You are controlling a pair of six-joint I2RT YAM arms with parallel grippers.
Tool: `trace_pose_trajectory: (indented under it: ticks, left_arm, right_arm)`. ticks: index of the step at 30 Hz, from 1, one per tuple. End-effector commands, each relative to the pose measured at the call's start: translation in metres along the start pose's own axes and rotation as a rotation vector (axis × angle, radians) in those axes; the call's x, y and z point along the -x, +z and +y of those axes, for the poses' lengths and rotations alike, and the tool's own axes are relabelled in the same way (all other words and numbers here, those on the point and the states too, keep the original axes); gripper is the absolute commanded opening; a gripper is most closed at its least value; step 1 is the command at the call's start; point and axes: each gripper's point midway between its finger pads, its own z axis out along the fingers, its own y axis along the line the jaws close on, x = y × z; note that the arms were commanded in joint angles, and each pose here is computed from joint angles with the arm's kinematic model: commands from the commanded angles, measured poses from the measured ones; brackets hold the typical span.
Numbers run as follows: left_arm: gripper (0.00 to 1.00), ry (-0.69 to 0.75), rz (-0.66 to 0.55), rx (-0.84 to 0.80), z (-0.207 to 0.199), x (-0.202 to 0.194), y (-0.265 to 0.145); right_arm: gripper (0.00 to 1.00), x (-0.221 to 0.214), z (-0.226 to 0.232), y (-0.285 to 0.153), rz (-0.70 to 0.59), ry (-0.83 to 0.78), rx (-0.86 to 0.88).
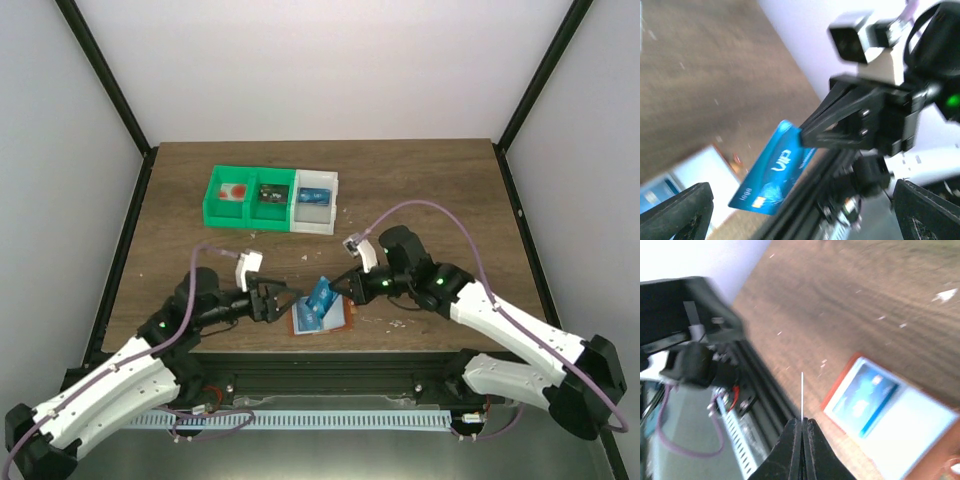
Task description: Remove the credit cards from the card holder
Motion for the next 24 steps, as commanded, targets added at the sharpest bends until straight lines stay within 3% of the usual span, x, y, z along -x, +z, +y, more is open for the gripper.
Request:
trace_pose_trajectory:
  ticks: [1, 6, 12, 24]
  left_arm:
    - [1.0, 0.09, -0.181, 0.222, 0.017, 0.041, -0.024]
    - [1.0, 0.16, -0.258, 0.316, 0.026, 0.059, -0.032]
    - [1.0, 0.264, -0.216, 0.421, 0.034, 0.066, -0.033]
    - [1.0, 0.311, -0.222, 0.428, 0.037, 0.065, -0.035]
  right_arm:
    - [0.0, 0.051, -0.039, -0.003, -0.197, 0.084, -0.18]
    - [0.01, 0.097, -0.077, -0.004, -0.36, 0.188, -0.267]
    - [0.0, 0.139, -0.112, 0.006, -0.48, 0.261, -0.346]
    - [0.0, 0.203, -0.172, 0.03, -0.661, 0.359, -0.465]
